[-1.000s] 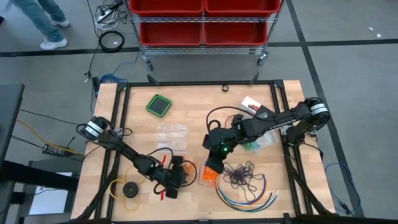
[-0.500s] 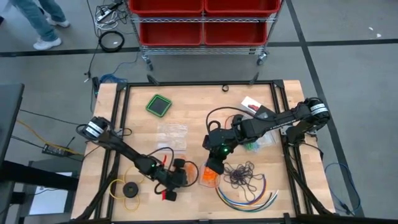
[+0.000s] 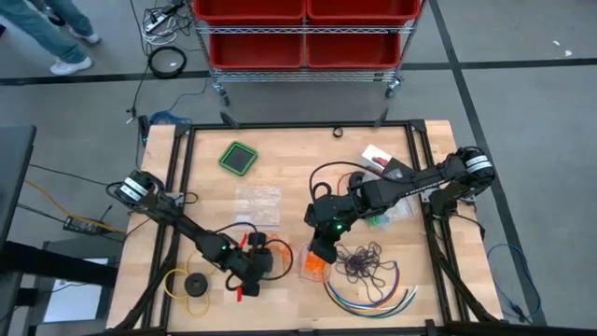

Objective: Sort rubber bands
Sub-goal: Put the orange rubber band into the transparent zip bag

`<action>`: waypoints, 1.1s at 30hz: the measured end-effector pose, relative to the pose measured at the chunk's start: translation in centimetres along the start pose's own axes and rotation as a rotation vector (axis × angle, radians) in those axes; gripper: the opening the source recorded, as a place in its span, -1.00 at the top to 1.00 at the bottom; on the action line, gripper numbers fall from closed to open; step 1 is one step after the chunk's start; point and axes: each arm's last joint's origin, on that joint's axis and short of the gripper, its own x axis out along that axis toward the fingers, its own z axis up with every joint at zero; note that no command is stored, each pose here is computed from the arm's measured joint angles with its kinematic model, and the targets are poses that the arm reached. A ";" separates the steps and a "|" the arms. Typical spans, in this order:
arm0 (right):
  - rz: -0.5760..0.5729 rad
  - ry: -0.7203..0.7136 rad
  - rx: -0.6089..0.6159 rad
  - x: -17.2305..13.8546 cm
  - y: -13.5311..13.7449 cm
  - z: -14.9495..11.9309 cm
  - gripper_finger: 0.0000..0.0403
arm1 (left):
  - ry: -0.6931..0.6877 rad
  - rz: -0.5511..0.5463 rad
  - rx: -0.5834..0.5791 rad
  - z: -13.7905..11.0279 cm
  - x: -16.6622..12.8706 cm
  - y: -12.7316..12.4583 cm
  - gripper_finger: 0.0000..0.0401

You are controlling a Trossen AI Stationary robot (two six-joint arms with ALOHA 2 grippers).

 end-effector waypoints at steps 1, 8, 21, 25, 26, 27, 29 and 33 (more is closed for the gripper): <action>0.001 0.002 0.000 0.0 0.0 0.0 1.00 | 0.012 0.014 -0.003 -0.1 -0.1 0.1 0.45; 0.001 0.000 -0.002 0.0 0.0 0.0 1.00 | 0.124 0.143 -0.039 -1.2 -2.5 1.5 0.30; -0.001 -0.006 -0.004 0.0 0.0 0.0 1.00 | 0.171 0.311 -0.009 -2.4 -4.2 2.1 0.29; 0.000 -0.005 -0.009 0.0 0.1 0.0 1.00 | 0.190 0.338 -0.005 -2.7 -4.3 2.3 0.29; 0.000 -0.005 -0.011 0.0 0.1 0.0 1.00 | 0.174 0.329 -0.007 -2.7 -4.2 2.2 0.29; 0.000 -0.005 -0.013 0.0 0.1 0.0 1.00 | 0.159 0.318 0.000 -2.7 -4.0 2.1 0.29; -0.001 -0.006 -0.012 0.0 0.0 0.0 1.00 | 0.109 0.287 0.004 -2.6 -3.7 1.9 0.29; -0.002 -0.011 -0.012 0.0 0.0 0.1 1.00 | 0.030 0.249 -0.011 -2.7 -3.0 2.0 0.29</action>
